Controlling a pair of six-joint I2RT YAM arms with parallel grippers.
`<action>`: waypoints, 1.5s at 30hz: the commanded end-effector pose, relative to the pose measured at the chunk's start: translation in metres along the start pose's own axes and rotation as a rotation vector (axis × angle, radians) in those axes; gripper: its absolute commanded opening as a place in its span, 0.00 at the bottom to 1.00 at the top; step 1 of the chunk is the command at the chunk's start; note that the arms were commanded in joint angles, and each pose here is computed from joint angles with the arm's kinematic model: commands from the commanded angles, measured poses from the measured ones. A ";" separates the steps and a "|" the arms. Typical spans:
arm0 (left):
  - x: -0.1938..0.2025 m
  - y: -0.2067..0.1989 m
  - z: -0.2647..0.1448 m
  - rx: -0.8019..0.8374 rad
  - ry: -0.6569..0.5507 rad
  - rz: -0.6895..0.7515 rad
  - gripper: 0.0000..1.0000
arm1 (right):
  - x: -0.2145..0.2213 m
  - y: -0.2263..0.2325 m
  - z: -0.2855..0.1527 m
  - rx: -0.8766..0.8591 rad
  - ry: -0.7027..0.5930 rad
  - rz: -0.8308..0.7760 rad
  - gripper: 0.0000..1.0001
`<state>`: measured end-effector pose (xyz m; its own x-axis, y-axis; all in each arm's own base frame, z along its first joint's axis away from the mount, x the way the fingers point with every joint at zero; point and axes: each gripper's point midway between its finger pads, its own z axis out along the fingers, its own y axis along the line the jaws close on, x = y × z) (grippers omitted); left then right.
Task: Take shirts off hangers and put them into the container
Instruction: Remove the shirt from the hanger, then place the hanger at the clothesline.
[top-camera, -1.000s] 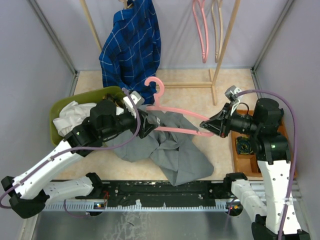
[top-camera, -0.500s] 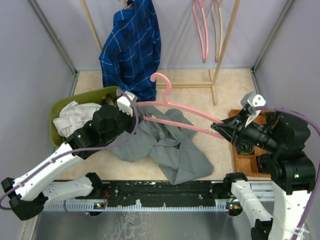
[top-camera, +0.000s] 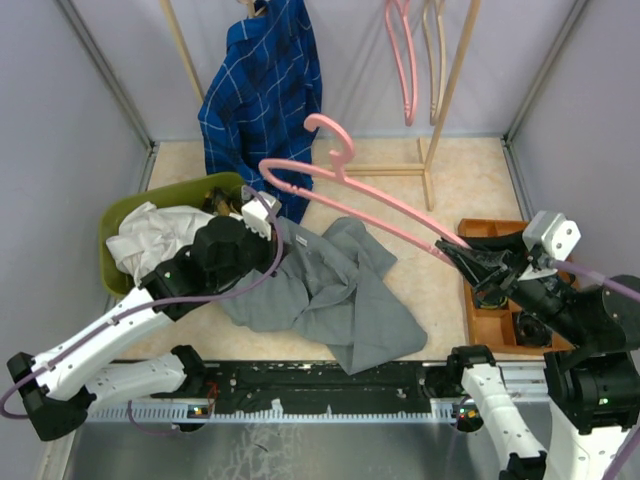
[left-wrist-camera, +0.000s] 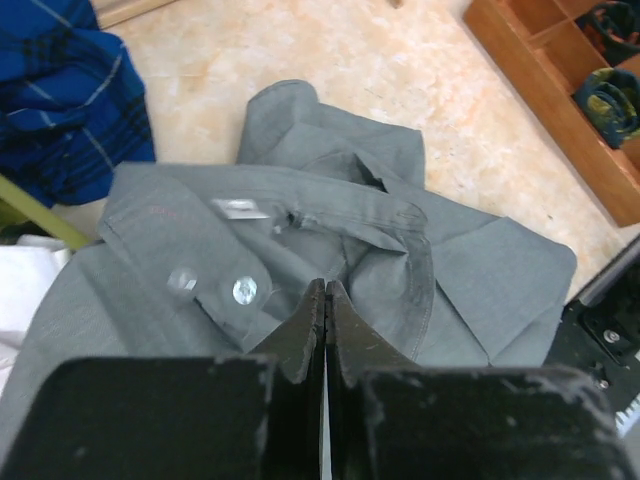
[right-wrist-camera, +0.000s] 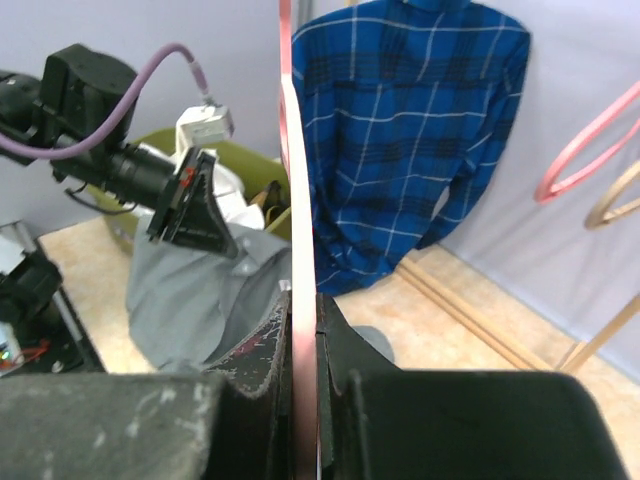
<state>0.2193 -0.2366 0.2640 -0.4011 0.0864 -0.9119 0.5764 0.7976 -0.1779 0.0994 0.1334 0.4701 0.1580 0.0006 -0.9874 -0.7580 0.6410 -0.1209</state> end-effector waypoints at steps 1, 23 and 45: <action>-0.001 -0.027 0.006 0.140 -0.002 -0.007 0.00 | -0.024 -0.026 0.002 0.137 -0.119 -0.048 0.00; -0.028 -0.047 -0.009 0.249 -0.100 -0.063 0.74 | -0.029 -0.137 0.049 0.454 -0.145 0.159 0.00; -0.025 -0.038 -0.015 0.194 -0.081 -0.095 0.92 | -0.052 -0.183 0.154 0.739 -0.101 0.054 0.00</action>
<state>0.1979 -0.2649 0.2941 -0.4086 -0.0339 -0.9121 0.6784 0.6573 -0.3283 0.3233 0.1673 0.5044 0.0634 0.0489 -0.9968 -0.3379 0.9408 0.0246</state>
